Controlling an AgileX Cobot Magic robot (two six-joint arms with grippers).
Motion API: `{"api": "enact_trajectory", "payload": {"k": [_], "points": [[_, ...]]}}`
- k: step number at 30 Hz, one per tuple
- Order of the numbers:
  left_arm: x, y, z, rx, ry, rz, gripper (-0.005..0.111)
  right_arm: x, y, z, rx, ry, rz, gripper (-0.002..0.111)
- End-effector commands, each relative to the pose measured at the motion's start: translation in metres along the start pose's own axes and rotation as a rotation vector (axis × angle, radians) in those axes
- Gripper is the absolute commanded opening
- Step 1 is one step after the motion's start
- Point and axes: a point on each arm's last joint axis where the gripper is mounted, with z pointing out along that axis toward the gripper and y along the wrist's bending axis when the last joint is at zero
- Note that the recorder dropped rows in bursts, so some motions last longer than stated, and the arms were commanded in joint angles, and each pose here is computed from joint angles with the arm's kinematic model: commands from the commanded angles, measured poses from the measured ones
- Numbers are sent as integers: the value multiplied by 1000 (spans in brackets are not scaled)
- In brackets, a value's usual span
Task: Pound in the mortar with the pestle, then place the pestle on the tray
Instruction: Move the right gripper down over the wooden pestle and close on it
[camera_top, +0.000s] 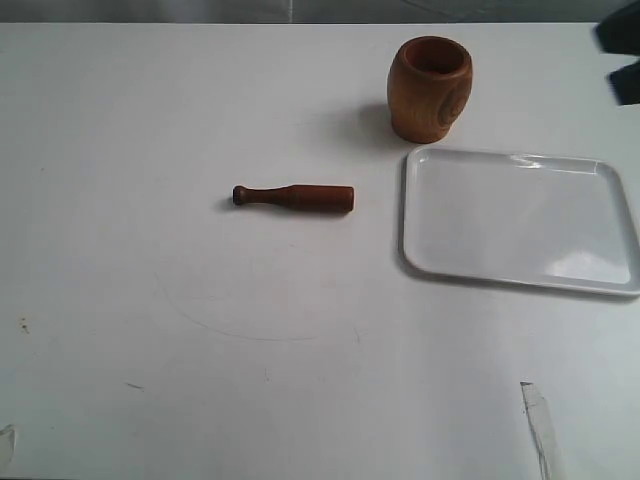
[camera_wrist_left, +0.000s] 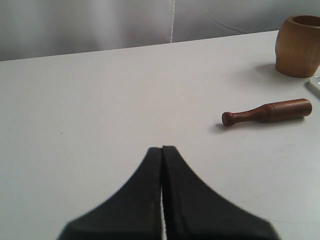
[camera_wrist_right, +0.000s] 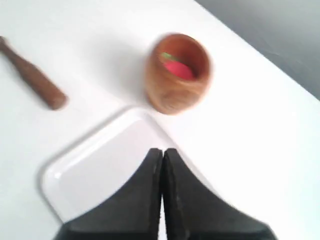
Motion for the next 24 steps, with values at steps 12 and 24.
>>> {"api": "enact_trajectory", "payload": {"k": [12,24], "points": [[0,-1,0,8,-7,-12,0,-112,73,161,-383,76,-281,0],[0,-1,0,8,-7,-12,0,-113,141,258,-475,266,-478,0]]}}
